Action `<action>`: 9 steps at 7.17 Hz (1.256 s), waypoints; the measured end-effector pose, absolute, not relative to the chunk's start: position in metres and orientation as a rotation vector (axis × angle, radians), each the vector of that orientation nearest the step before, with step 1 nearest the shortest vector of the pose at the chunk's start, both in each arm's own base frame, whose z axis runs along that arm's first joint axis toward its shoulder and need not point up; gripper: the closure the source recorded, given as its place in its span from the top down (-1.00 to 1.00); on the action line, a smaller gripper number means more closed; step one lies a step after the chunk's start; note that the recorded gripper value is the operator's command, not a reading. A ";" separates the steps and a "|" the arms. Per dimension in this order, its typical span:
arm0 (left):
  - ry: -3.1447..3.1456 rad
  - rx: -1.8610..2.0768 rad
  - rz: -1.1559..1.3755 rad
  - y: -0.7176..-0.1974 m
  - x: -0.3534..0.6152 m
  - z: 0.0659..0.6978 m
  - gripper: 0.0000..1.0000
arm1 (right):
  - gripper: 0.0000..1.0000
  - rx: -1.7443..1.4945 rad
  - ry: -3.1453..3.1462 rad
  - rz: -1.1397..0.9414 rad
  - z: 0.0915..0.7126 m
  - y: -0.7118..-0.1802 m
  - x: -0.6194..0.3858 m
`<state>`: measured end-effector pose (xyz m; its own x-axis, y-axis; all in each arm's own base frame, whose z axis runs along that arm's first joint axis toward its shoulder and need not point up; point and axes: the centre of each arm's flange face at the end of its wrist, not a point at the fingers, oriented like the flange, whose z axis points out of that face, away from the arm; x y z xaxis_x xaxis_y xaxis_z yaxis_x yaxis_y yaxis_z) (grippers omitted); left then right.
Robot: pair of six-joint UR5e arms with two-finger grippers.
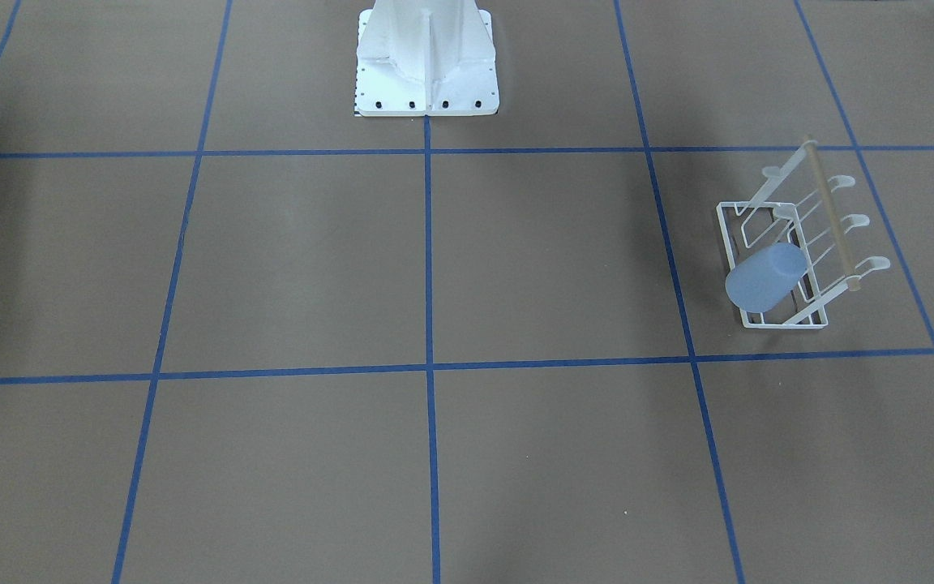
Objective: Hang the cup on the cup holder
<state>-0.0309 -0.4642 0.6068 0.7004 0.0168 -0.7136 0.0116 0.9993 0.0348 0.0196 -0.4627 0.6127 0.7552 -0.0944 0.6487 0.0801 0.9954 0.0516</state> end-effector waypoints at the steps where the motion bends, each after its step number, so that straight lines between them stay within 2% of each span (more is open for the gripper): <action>1: 0.795 0.044 0.006 -0.464 -0.031 0.606 0.96 | 1.00 0.021 -0.709 -0.095 0.613 -0.463 0.020; 9: 0.804 0.049 0.002 -0.464 -0.030 0.612 0.96 | 1.00 0.027 -0.710 -0.097 0.610 -0.463 0.020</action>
<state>-0.0304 -0.4641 0.6118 0.6940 0.0206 -0.7197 0.0169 0.9989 0.0448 0.0196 -0.4631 0.6096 0.7537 -0.0981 0.6498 0.0798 0.9951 0.0576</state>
